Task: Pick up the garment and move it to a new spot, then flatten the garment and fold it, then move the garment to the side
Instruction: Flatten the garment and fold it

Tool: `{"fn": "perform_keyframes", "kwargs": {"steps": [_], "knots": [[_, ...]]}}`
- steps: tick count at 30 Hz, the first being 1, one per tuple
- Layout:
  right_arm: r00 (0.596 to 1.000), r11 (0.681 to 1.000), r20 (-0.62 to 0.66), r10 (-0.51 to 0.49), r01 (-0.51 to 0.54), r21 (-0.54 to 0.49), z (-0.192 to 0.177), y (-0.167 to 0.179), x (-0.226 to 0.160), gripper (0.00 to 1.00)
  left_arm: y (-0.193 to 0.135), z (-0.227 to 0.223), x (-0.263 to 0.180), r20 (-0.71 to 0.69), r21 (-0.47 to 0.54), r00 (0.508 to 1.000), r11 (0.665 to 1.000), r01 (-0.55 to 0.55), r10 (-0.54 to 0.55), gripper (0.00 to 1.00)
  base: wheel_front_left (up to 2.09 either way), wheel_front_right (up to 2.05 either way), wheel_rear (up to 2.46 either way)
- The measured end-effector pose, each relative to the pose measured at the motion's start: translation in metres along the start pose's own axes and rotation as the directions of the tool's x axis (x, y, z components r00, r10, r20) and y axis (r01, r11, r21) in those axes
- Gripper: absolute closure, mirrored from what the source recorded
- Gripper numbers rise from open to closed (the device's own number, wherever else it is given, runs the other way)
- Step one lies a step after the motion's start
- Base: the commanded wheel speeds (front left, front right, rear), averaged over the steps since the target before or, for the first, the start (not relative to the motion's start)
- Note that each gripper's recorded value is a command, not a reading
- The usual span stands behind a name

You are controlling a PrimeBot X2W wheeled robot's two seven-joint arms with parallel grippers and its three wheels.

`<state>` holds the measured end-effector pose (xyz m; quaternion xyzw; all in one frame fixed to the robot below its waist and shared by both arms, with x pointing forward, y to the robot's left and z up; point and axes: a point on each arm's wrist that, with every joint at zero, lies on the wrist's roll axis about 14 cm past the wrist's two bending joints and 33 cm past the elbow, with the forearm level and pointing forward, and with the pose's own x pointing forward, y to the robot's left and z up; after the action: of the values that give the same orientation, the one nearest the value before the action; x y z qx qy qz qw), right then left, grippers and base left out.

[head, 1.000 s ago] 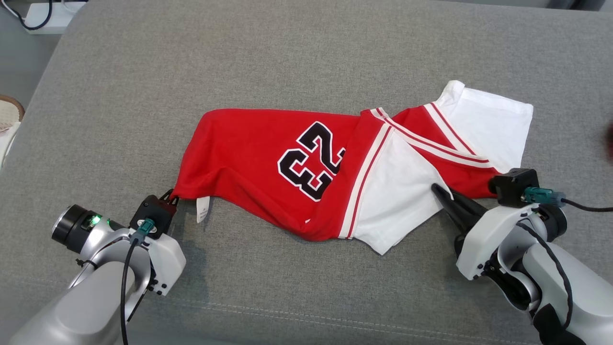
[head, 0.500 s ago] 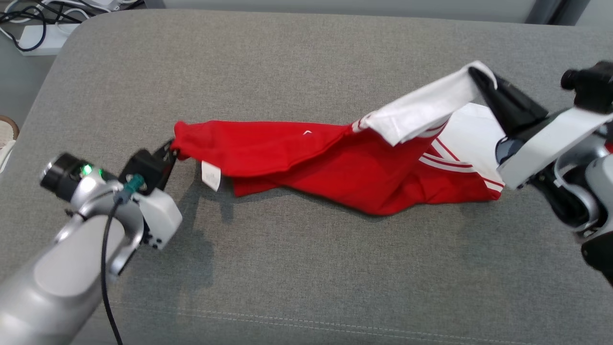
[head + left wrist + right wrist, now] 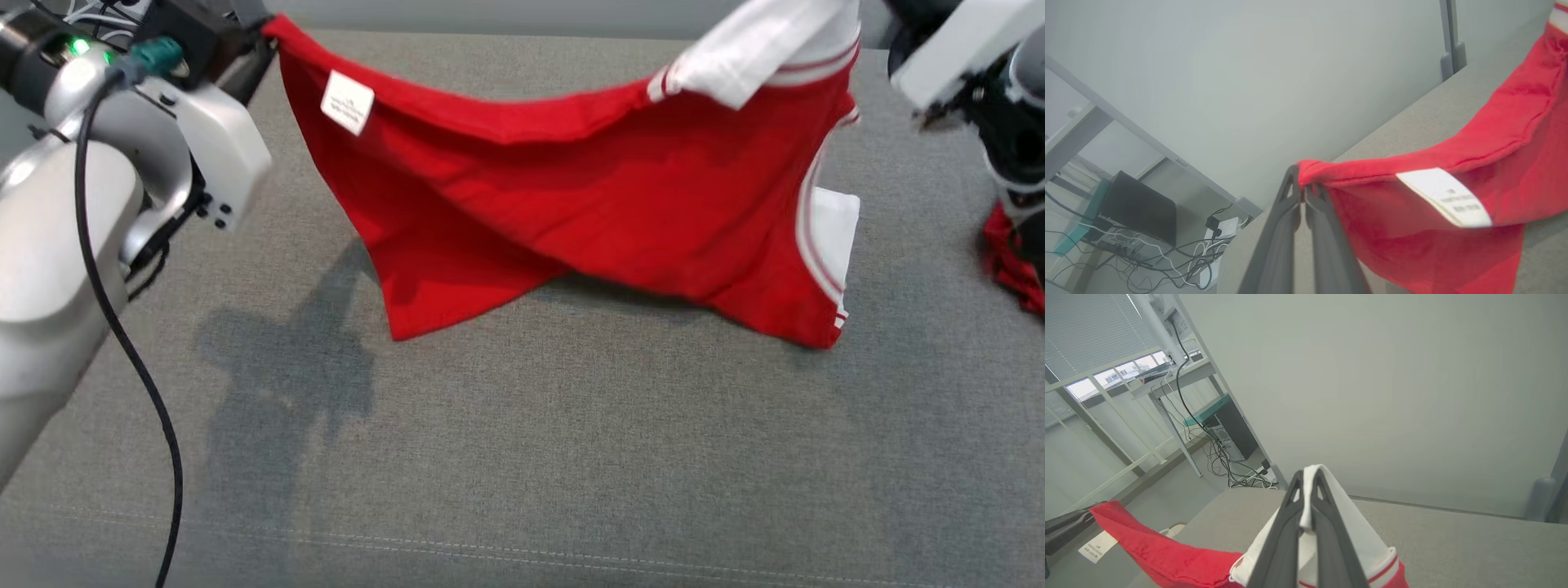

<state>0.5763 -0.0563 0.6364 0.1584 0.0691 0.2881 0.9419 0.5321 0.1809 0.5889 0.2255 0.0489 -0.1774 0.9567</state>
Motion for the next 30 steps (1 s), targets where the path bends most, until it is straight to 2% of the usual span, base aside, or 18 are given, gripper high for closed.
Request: {"fn": "perform_keyframes", "kwargs": {"steps": [3,6,8,9,11,13,16,19,22,27,30], "knots": [[0.977,0.999,0.211,0.035,-0.033,-0.014,0.067,0.02,0.01,1.0,0.031,0.03,0.006,0.076,0.013,0.994,0.997,-0.078,0.077,1.0,0.0,0.0,0.0],[0.905,0.996,0.417,0.088,-0.072,-0.054,0.139,0.045,0.001,1.0,0.07,0.084,0.001,0.226,0.044,0.959,0.982,-0.185,0.171,1.0,0.0,0.0,0.0],[0.879,0.994,0.466,0.104,-0.082,-0.068,0.162,0.054,-0.007,1.0,0.083,0.11,-0.007,0.289,0.069,0.939,0.974,-0.215,0.187,1.0,0.0,0.0,0.0],[0.888,0.994,0.448,0.105,-0.087,-0.062,0.161,0.055,-0.008,1.0,0.084,0.114,-0.009,0.294,0.074,0.939,0.975,-0.211,0.181,1.0,0.0,0.0,0.0],[0.936,0.993,0.335,0.113,-0.099,-0.058,0.141,0.057,-0.006,1.0,0.075,0.105,-0.009,0.249,0.073,0.958,0.984,-0.163,0.14,1.0,0.0,0.0,0.0],[0.977,0.992,0.177,0.119,-0.111,-0.055,0.1,0.056,-0.007,1.0,0.056,0.077,-0.008,0.155,0.038,0.984,0.995,-0.096,0.089,1.0,0.0,0.0,0.0],[0.992,0.992,-0.044,0.122,-0.123,-0.004,0.031,0.048,-0.025,1.0,0.01,0.012,-0.014,-0.026,-0.096,1.0,0.995,0.013,-0.016,1.0,0.0,0.0,0.0],[0.972,0.988,-0.18,0.15,-0.142,0.06,-0.014,0.049,-0.052,1.0,-0.042,-0.029,-0.03,-0.132,-0.267,0.979,0.957,0.114,-0.154,1.0,0.0,0.0,0.0],[0.942,0.976,-0.264,0.206,-0.178,0.126,-0.044,0.061,-0.08,1.0,-0.085,-0.032,-0.048,-0.128,-0.388,0.949,0.895,0.219,-0.287,1.0,0.0,0.0,0.0],[0.862,0.943,-0.396,0.316,-0.238,0.233,-0.1,0.095,-0.134,1.0,-0.138,-0.04,-0.092,-0.153,-0.461,0.88,0.82,0.339,-0.449,1.0,0.0,0.0,0.0],[0.829,0.915,-0.41,0.379,-0.27,0.3,-0.118,0.114,-0.162,1.0,-0.164,-0.048,-0.121,-0.175,-0.515,0.837,0.773,0.371,-0.519,1.0,0.0,0.0,0.0]]}}
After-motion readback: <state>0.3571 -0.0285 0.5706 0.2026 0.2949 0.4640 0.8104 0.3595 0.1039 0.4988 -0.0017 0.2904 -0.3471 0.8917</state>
